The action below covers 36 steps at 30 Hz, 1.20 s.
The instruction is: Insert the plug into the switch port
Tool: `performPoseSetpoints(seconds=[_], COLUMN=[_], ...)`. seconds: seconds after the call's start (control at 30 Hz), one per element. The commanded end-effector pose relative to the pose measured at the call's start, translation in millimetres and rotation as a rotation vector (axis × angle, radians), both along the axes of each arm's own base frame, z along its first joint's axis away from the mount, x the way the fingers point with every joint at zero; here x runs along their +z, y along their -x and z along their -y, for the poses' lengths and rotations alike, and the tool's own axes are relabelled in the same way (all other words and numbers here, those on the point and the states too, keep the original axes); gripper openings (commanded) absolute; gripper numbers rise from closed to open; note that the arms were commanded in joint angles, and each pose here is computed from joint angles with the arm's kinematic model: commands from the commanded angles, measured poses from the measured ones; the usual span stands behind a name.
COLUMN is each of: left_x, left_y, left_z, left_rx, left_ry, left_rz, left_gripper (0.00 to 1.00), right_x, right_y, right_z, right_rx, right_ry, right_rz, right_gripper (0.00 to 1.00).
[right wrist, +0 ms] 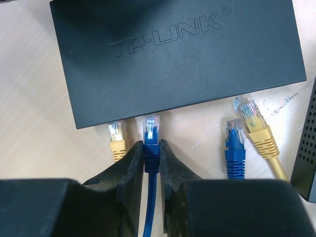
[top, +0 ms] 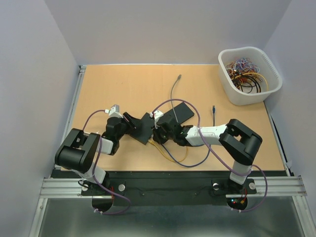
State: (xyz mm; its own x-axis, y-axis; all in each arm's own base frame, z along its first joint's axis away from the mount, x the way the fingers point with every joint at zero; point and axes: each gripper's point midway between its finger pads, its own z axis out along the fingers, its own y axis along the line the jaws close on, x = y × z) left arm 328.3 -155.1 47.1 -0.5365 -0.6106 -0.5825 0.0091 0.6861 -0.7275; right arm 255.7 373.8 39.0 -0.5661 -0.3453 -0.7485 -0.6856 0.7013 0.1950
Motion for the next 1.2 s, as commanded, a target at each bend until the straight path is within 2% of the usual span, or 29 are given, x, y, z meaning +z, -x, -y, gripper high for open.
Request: performPoseSetpoints(seconds=[0.0, 0.33, 0.8, 1.17], left_x=[-1.3, -3.9, -8.5, -7.8], left_y=[5.7, 7.5, 9.2, 15.5], left_z=[7.0, 8.3, 9.5, 22.2], left_rx=[-0.028, -0.038, -0.048, -0.123], left_ry=[0.012, 0.011, 0.006, 0.035], left_rz=[0.006, 0.004, -0.002, 0.014], left_gripper=[0.56, 0.56, 0.55, 0.52], right_x=[26.7, 13.3, 26.9, 24.4], right_y=[-13.0, -17.8, -37.7, -26.1], right_z=[-26.6, -25.2, -18.1, -35.1], right_rx=[0.009, -0.030, -0.117, 0.095], right_ry=[-0.086, -0.061, -0.036, -0.016], right_rz=[0.058, 0.046, 0.115, 0.156], right_gripper=[0.00, 0.00, 0.01, 0.00])
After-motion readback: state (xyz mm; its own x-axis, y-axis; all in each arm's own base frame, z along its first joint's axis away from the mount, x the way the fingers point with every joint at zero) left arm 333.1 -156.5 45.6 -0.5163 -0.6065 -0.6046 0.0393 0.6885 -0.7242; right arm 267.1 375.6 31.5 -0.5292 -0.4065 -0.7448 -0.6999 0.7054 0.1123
